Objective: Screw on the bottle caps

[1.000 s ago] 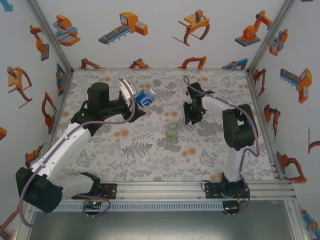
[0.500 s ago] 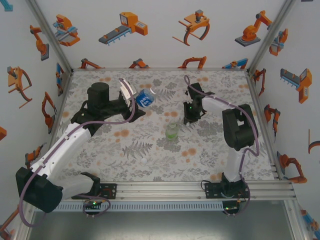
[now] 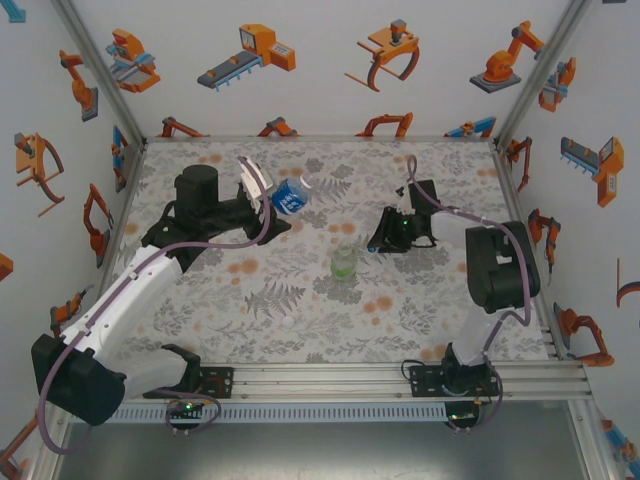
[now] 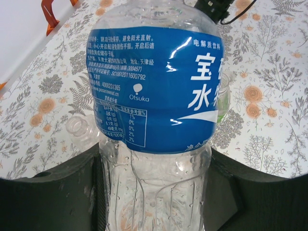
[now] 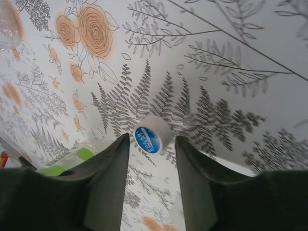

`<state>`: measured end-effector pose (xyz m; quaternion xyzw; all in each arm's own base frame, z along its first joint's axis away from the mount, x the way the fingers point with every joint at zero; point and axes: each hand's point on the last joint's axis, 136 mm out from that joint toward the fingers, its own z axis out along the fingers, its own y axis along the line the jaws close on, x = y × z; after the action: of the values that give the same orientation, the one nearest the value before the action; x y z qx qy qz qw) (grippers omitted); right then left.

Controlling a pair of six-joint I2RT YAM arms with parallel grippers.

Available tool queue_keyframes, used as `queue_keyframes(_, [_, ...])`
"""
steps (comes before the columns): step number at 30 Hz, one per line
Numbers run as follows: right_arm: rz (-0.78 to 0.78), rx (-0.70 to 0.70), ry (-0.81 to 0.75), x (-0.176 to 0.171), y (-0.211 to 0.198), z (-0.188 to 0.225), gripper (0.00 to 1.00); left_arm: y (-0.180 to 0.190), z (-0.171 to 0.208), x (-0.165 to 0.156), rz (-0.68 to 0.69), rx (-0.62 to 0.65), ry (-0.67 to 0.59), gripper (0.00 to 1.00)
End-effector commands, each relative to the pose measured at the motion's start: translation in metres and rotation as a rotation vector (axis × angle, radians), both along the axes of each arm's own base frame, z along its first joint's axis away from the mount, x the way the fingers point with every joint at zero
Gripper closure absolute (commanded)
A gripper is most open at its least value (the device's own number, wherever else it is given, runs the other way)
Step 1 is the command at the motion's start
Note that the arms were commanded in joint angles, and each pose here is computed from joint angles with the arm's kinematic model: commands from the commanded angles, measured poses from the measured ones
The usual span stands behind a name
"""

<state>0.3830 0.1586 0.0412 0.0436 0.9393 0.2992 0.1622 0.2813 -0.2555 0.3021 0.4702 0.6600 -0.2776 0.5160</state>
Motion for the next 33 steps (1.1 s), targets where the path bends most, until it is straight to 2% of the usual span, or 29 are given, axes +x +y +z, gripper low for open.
queue_keyframes(1, [-0.021,-0.150,0.025,-0.013,-0.025,-0.011,0.55,0.000,0.009,-0.004,-0.013,-0.024,-0.018,0.65])
queue_keyframes(6, [0.001,-0.231,-0.045,-0.005,-0.023,0.011,0.55,-0.001,0.008,-0.004,-0.014,-0.025,-0.015,0.66])
queue_keyframes(10, [0.100,-0.371,-0.122,-0.003,-0.010,0.022,0.54,-0.001,0.009,-0.004,-0.014,-0.027,-0.017,0.65])
queue_keyframes(13, [0.182,-0.443,-0.194,-0.002,0.002,0.029,0.49,-0.001,0.010,-0.004,-0.014,-0.028,-0.018,0.66])
queue_keyframes(18, [0.262,-0.441,-0.270,0.001,0.018,0.035,0.51,-0.001,0.010,-0.006,-0.021,-0.024,-0.026,0.68])
queue_keyframes(25, [0.307,-0.442,-0.251,0.004,0.028,0.025,0.55,-0.003,0.008,-0.010,-0.038,-0.004,-0.024,0.78])
queue_keyframes(33, [0.338,-0.494,-0.227,0.004,0.029,0.015,0.57,-0.002,0.009,-0.012,-0.045,0.008,-0.029,0.81])
